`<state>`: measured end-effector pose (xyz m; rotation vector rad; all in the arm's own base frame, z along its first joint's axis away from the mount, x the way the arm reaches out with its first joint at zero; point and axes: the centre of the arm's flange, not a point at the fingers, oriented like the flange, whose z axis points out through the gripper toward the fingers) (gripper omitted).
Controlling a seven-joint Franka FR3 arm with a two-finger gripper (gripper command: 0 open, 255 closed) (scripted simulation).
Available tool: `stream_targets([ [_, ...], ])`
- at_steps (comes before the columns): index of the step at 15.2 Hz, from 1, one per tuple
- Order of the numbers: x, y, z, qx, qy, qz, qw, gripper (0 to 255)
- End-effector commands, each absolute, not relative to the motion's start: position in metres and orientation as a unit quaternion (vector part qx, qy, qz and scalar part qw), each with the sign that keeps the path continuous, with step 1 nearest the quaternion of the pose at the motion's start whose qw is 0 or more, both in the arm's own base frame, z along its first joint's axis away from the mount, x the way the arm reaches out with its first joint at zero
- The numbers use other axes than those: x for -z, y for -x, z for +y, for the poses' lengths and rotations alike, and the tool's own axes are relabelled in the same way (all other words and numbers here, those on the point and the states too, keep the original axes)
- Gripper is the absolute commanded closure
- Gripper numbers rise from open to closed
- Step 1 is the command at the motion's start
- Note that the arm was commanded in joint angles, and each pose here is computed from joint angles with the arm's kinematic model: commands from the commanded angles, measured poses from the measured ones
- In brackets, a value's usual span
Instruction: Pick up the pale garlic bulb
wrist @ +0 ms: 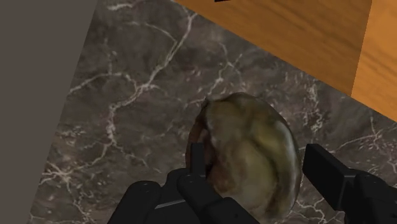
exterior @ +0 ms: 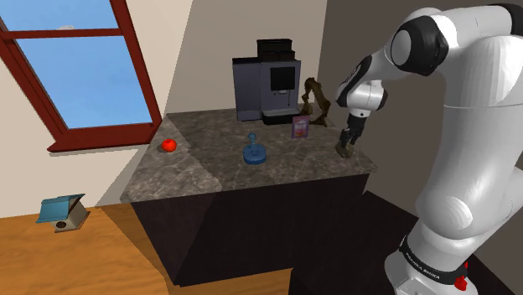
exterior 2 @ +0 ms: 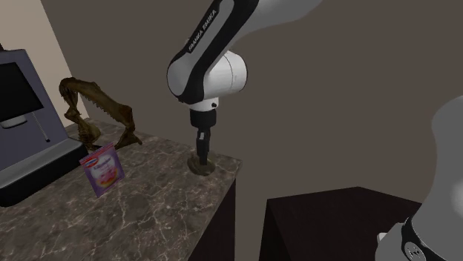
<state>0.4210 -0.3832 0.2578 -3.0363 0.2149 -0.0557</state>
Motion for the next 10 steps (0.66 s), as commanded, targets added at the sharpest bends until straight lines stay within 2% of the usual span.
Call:
stream_targets([
  [1, -0.268, -0.421, -0.383, 0.018, 0.996, 0.071, 0.049, 255],
  [10, -0.306, -0.421, -0.383, 0.018, 0.996, 0.071, 0.049, 255],
])
